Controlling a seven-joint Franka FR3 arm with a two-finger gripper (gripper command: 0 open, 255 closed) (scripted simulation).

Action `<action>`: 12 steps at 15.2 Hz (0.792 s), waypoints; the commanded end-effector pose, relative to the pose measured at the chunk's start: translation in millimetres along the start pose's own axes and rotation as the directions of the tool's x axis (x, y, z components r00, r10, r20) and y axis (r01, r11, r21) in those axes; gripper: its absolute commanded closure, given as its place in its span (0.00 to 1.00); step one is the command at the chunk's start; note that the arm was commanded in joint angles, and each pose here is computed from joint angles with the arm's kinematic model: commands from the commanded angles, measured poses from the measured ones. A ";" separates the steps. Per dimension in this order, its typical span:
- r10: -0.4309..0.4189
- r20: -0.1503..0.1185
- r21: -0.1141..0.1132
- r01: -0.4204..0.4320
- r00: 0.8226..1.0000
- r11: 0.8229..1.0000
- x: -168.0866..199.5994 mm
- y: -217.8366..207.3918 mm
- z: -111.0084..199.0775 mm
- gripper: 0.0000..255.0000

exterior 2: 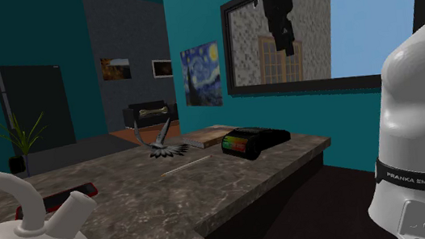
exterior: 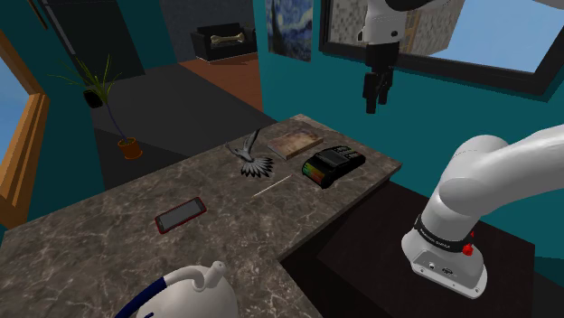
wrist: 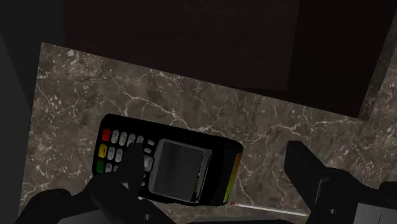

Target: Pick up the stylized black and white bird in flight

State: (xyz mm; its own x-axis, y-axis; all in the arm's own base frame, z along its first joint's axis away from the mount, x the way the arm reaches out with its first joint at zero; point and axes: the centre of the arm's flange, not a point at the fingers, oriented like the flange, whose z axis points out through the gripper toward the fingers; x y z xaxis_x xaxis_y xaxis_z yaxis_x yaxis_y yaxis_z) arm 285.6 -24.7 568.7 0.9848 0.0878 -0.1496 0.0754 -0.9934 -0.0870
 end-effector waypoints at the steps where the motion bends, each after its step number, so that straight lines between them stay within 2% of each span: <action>1: 0.000 0.000 0.000 0.000 1.000 1.000 0.0 0.0 0.0 0.00; 12: 0.073 -0.100 -0.022 -0.075 0.992 0.997 105.4 -54.9 63.7 0.00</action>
State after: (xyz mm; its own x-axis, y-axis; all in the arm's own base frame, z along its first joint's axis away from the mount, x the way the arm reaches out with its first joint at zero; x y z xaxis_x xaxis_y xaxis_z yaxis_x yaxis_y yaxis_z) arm 367.9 40.3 501.0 0.9976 0.0159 -0.0680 0.0121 -0.9983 -0.0562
